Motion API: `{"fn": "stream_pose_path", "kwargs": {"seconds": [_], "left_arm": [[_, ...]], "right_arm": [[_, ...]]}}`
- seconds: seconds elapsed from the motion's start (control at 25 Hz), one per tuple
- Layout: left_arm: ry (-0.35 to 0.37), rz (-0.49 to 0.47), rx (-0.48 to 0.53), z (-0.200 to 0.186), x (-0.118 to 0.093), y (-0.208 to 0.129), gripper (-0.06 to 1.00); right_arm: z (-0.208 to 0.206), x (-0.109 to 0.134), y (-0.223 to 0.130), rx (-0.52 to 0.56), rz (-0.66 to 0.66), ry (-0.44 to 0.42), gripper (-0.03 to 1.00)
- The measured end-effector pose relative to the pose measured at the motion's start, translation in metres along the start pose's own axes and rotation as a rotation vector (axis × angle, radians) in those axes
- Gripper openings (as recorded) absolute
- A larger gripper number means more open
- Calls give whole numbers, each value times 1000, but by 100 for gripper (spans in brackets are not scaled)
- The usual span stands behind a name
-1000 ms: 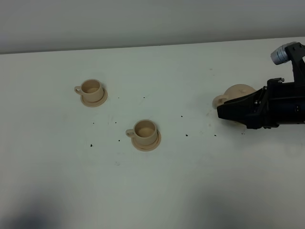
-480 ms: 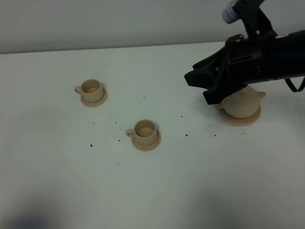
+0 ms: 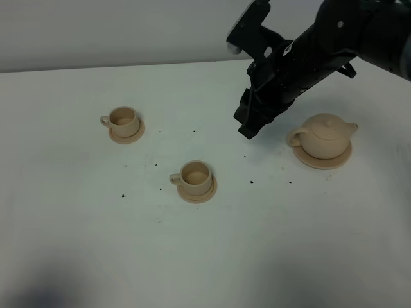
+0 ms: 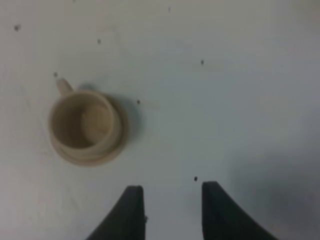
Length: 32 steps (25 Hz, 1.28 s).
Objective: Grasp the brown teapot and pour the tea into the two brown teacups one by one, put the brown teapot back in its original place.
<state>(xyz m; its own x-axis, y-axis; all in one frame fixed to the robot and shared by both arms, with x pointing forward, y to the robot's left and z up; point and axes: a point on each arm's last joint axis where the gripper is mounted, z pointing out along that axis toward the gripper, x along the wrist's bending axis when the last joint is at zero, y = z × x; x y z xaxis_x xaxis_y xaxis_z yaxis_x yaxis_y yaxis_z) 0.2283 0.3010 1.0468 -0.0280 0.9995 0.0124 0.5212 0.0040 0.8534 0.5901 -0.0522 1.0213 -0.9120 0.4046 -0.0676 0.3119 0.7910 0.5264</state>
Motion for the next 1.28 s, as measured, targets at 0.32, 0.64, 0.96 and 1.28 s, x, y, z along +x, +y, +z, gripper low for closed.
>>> {"fn": "stream_pose_path", "kwargs": {"seconds": [0.32,0.64,0.96,1.28], "left_arm": [[0,0,0,0,0,0,38],[0,0,0,0,0,0,38],[0,0,0,0,0,0,38],[0,0,0,0,0,0,38]], "right_arm": [[41,-20,-13,243,-123,-7,31],[51,-29,-24,330,-292,-39,31],[49,-36,-28,318,-360,-15,39],[48,-40,-30,309,-436,5,47]]}}
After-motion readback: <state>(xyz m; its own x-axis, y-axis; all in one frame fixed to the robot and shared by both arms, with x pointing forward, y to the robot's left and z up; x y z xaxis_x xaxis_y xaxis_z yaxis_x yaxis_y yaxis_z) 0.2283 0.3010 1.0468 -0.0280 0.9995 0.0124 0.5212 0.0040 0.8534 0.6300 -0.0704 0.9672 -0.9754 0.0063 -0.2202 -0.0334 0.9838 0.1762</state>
